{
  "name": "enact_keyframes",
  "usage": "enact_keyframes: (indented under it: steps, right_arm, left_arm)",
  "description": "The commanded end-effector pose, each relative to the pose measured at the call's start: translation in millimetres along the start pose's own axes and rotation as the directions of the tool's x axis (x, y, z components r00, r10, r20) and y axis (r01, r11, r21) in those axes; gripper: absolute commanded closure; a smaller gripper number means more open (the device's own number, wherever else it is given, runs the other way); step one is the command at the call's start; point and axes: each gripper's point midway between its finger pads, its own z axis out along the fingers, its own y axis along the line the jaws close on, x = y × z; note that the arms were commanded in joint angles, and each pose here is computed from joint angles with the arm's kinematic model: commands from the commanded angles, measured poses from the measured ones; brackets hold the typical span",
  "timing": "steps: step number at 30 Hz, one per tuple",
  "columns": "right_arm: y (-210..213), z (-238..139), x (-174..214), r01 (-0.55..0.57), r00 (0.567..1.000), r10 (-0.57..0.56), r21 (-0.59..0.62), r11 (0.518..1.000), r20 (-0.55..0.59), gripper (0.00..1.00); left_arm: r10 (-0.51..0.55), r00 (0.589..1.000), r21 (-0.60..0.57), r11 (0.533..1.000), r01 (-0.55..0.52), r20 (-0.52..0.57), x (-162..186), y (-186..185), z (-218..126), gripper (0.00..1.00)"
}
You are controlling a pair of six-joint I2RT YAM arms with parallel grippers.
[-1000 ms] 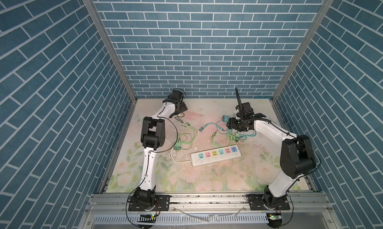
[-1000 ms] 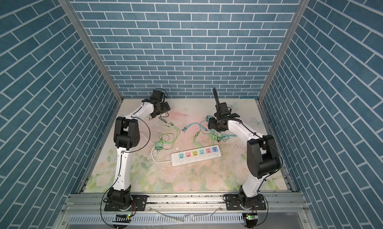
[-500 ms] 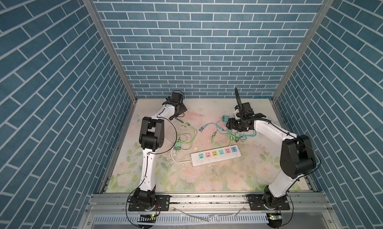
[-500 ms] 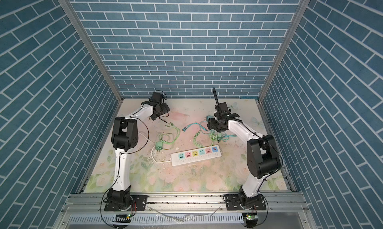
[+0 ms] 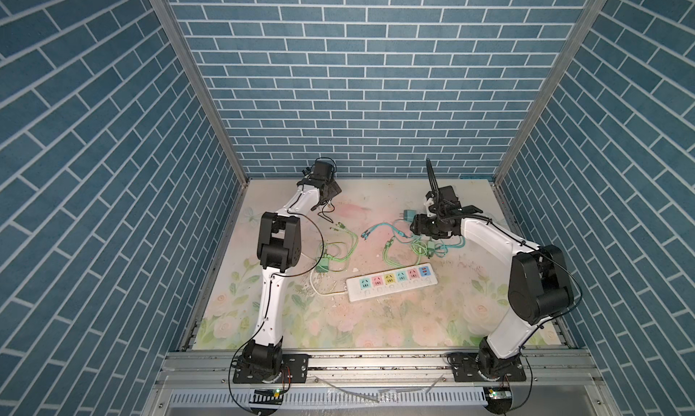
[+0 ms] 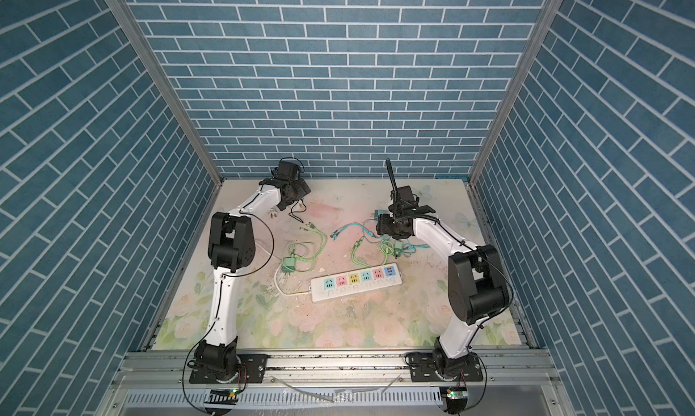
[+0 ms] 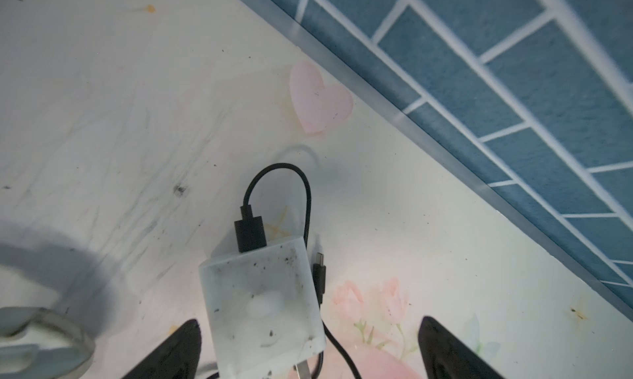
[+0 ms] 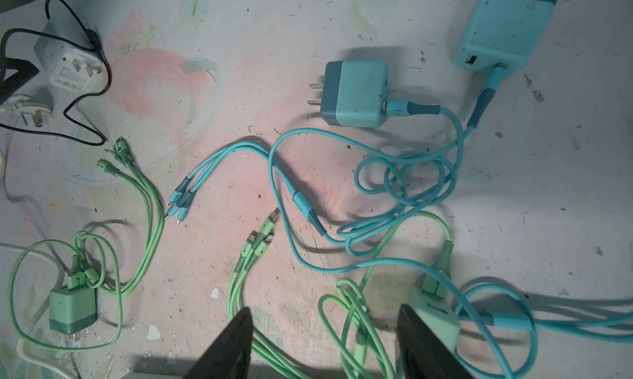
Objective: Insert the plug
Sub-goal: 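Lower the left gripper and grasp the white charger cube with black cable, then lift the white charger with the left gripper and carry it toward the right gripper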
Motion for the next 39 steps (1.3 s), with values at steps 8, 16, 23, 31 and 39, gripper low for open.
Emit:
enact_keyframes:
  steps: [8,16,23,31,39]
  right_arm:
    - [5,-12,-5,0.040,0.999,-0.040,-0.003,0.999,0.023,0.33]
    - [4,-15,-6,0.040,0.999,-0.040,0.003,0.999,0.030,0.33]
    - [4,-16,-4,0.041,0.999,-0.041,0.004,0.999,0.030,0.33]
    - [3,-18,-5,0.042,0.998,-0.042,0.010,0.999,0.036,0.33]
    - [1,-22,-6,0.041,0.998,-0.042,0.022,0.999,0.047,0.33]
  left_arm:
    - [-0.004,1.000,-0.080,0.997,0.001,-0.030,17,15,16,0.00]
    - [0.021,0.999,-0.110,0.994,-0.026,-0.050,22,19,26,0.07]
    - [0.015,0.998,-0.116,0.993,-0.021,-0.058,25,22,30,0.29]
    - [0.013,0.996,-0.113,0.993,-0.023,-0.084,34,25,38,0.42]
    - [0.055,0.993,-0.077,0.995,-0.063,-0.102,34,20,40,0.53]
